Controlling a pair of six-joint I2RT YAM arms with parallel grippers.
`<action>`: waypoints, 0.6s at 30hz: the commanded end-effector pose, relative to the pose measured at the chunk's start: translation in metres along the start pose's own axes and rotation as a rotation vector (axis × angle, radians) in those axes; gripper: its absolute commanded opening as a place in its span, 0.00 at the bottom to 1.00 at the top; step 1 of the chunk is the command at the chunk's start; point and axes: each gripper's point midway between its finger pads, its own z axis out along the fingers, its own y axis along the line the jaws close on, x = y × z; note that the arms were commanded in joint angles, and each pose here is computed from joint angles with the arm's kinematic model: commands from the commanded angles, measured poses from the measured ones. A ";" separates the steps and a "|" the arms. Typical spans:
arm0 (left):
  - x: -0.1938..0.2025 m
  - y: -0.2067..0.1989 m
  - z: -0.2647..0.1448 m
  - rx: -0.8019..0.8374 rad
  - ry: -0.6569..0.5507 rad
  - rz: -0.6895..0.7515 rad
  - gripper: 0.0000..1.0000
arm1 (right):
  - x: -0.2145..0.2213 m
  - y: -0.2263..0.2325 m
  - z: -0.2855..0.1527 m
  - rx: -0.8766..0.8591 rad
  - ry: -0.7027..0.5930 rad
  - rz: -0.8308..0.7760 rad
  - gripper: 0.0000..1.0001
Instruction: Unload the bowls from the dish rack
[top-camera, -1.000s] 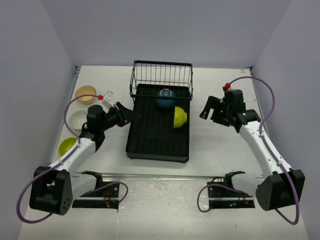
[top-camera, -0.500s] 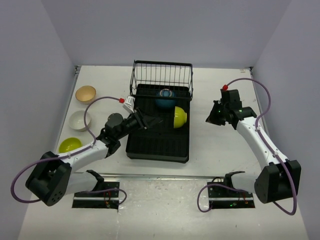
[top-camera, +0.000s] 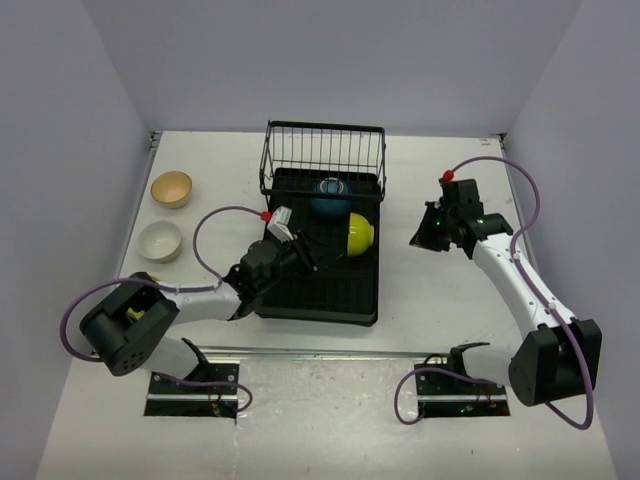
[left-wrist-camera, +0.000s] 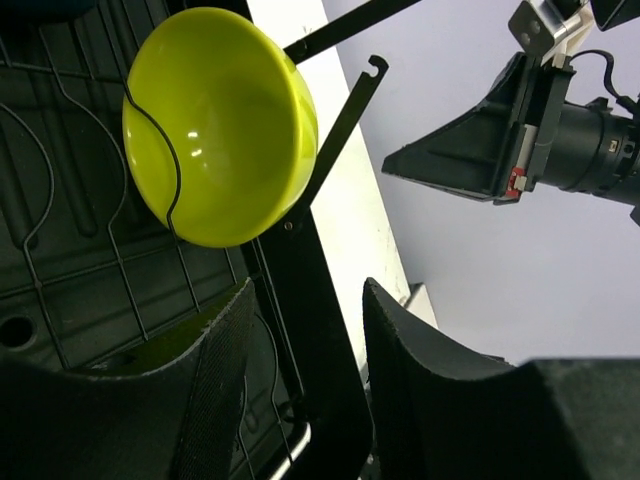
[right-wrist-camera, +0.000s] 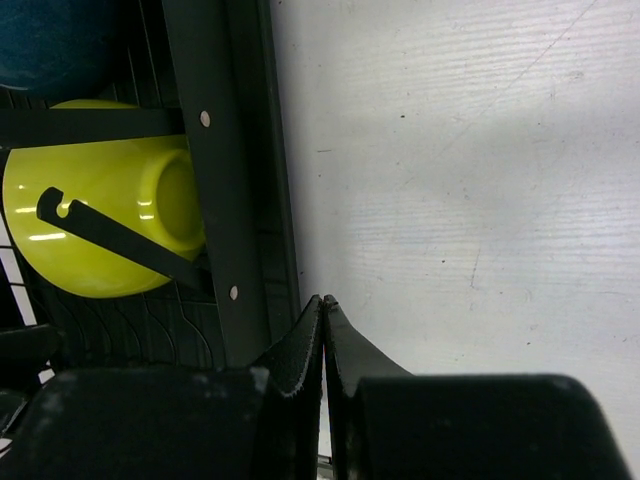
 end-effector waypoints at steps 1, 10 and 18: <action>-0.023 -0.013 0.005 0.067 -0.140 0.050 0.48 | -0.007 0.012 -0.007 -0.047 -0.017 -0.031 0.00; -0.016 -0.015 0.030 0.120 -0.136 0.054 0.45 | -0.007 0.012 -0.009 -0.059 -0.019 -0.048 0.00; -0.010 -0.018 0.048 0.168 -0.113 0.055 0.45 | -0.002 0.012 -0.012 -0.068 -0.016 -0.053 0.00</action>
